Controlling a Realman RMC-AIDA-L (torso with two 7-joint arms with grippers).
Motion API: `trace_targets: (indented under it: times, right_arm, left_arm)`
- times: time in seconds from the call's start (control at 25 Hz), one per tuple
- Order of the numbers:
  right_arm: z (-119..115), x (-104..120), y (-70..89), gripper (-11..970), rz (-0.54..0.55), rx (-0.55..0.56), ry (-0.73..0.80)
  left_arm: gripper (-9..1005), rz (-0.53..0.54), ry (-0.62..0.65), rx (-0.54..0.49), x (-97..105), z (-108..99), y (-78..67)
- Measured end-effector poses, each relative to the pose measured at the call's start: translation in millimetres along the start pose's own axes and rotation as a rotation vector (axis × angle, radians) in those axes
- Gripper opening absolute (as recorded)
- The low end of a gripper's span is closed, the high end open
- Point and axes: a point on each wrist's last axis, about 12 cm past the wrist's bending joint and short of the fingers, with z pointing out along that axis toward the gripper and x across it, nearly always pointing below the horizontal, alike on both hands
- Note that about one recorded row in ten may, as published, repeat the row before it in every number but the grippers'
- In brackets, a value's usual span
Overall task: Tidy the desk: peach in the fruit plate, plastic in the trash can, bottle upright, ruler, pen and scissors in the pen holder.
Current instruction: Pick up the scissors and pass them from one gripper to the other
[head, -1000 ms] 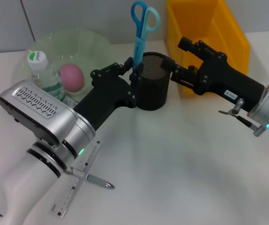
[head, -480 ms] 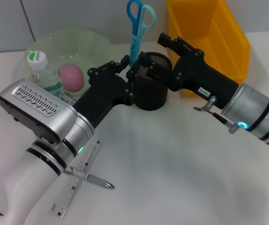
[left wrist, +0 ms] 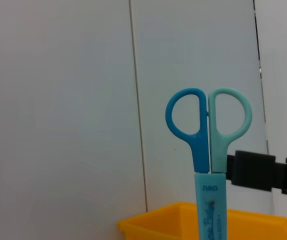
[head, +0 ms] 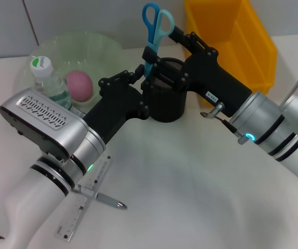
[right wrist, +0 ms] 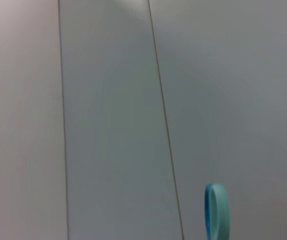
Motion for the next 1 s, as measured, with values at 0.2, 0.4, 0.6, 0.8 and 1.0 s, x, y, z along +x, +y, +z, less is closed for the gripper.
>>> trace_targets:
  times: [0.2,0.4,0.6,0.8,1.0]
  right_arm:
    - [4,2,2.8,755,-0.001,0.027,-0.001]
    - [8,5,6.2,739,0.006,0.036,0.011]
    - [11,5,8.0,722,0.013,0.039,0.014]
    - [12,5,8.7,706,0.015,0.036,0.014]
    - [10,6,9.4,537,0.018,0.038,0.011]
  left_arm:
    - [225,-0.003,-0.001,0.002,-1,1,-1.1]
    - [228,-0.004,-0.002,0.004,-1,1,-1.6]
    - [231,-0.004,-0.001,0.005,-1,0,-2.0]
    - [235,-0.004,-0.001,0.006,-1,0,-2.2]
    - [238,-0.004,0.0,0.007,0,0,-2.3]
